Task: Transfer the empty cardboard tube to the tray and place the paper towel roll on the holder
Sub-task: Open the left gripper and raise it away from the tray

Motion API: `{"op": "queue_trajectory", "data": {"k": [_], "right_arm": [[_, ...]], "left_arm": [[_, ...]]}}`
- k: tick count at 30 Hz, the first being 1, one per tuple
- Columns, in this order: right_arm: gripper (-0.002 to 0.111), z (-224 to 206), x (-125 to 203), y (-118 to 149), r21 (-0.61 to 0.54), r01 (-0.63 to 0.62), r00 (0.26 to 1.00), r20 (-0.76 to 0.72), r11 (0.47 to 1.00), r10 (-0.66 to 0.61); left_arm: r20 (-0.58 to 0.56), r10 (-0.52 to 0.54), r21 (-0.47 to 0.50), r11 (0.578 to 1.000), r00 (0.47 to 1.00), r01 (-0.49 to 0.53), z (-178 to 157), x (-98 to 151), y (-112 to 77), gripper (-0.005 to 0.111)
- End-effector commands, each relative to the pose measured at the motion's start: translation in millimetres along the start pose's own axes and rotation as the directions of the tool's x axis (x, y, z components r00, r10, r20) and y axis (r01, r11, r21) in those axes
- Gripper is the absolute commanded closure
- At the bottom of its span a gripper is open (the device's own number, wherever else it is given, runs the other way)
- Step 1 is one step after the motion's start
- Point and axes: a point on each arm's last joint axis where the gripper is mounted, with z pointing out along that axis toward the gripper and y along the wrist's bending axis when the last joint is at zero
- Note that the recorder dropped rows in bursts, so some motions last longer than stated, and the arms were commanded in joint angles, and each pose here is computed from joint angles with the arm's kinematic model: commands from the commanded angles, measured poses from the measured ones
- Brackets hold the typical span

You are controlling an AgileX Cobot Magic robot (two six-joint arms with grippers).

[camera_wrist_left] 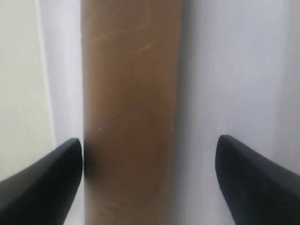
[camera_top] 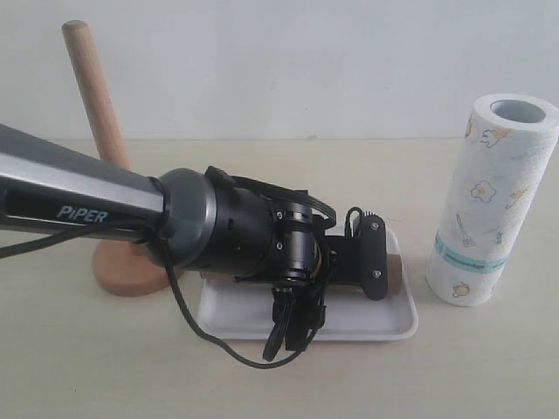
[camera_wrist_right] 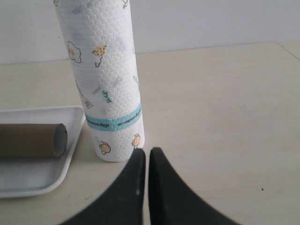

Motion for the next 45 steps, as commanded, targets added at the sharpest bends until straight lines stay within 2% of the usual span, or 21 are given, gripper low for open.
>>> {"op": "queue_trajectory", "data": {"k": [1, 9, 24, 27, 30, 32, 38, 39, 45], "right_arm": [[0.106, 0, -1, 0, 0.006, 0.001, 1.0, 0.013, 1.0, -0.002], [0.106, 0, -1, 0, 0.006, 0.001, 1.0, 0.013, 1.0, -0.002], [0.106, 0, -1, 0, 0.006, 0.001, 1.0, 0.013, 1.0, -0.002], [0.106, 0, -1, 0, 0.006, 0.001, 1.0, 0.013, 1.0, -0.002], [0.106, 0, -1, 0, 0.006, 0.001, 1.0, 0.013, 1.0, -0.002], [0.106, 0, -1, 0, 0.006, 0.001, 1.0, 0.013, 1.0, -0.002], [0.106, 0, -1, 0, 0.006, 0.001, 1.0, 0.013, 1.0, -0.002], [0.106, 0, -1, 0, 0.006, 0.001, 1.0, 0.013, 1.0, -0.002], [0.106, 0, -1, 0, 0.006, 0.001, 1.0, 0.013, 1.0, -0.002]], "left_arm": [[-0.031, -0.006, -0.002, 1.0, 1.0, 0.006, -1, 1, 0.4, 0.033], [-0.026, -0.009, -0.014, 1.0, 1.0, 0.008, -6, 0, 4.1, 0.033], [0.071, -0.156, -0.118, 0.979, 0.985, 0.164, -86, 4, 48.2, 0.033], [0.104, -0.191, -0.145, 0.968, 0.976, 0.204, -111, 7, 59.0, 0.033], [0.074, -0.227, -0.165, 0.958, 0.971, 0.236, -131, 16, 65.4, 0.033], [0.032, -0.265, -0.17, 0.949, 0.964, 0.267, -145, 25, 67.8, 0.039], [0.02, -0.391, -0.174, 0.905, 0.92, 0.388, -196, 48, 75.2, 0.097], [0.024, -0.413, -0.171, 0.896, 0.911, 0.411, -206, 52, 75.9, 0.103], [0.14, -0.547, -0.154, 0.812, 0.826, 0.564, -256, 72, 79.1, 0.103]]}}
